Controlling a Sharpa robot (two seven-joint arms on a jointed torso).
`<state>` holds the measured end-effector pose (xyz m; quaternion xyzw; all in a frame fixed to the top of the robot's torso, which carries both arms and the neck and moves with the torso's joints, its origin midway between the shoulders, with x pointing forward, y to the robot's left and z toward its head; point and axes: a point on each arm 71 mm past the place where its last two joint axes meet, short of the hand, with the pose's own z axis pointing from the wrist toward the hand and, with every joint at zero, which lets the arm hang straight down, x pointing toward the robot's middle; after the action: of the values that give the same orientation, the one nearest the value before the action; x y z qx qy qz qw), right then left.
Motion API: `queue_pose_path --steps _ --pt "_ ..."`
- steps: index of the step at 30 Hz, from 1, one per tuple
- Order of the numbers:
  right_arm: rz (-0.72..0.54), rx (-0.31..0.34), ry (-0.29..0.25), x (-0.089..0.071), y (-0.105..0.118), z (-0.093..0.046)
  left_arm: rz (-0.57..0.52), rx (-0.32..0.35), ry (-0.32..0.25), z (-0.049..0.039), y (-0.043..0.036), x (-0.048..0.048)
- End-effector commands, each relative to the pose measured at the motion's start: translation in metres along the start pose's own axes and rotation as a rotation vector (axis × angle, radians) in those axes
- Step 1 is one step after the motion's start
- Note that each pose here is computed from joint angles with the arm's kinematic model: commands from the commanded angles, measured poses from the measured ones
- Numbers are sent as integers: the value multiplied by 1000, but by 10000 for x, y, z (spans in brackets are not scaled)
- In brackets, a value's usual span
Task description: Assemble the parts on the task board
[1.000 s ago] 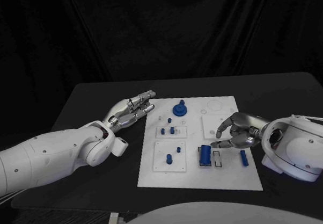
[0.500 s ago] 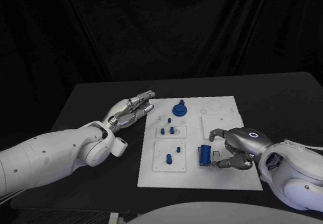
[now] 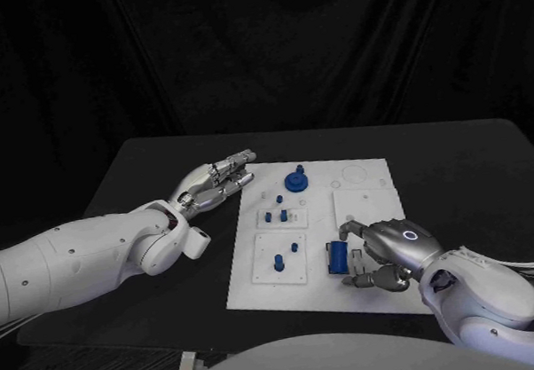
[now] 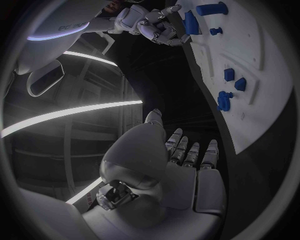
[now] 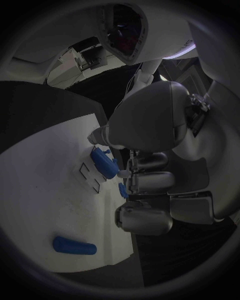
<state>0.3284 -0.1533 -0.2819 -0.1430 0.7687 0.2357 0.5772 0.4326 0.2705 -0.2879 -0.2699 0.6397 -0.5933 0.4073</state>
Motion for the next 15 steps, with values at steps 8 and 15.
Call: queue_pose_path --steps 8,15 --pt "-10 20 -69 -20 -6 22 -13 130 12 -2 -91 20" --pt "-19 26 -58 -3 -20 41 -17 127 16 0 -88 25"
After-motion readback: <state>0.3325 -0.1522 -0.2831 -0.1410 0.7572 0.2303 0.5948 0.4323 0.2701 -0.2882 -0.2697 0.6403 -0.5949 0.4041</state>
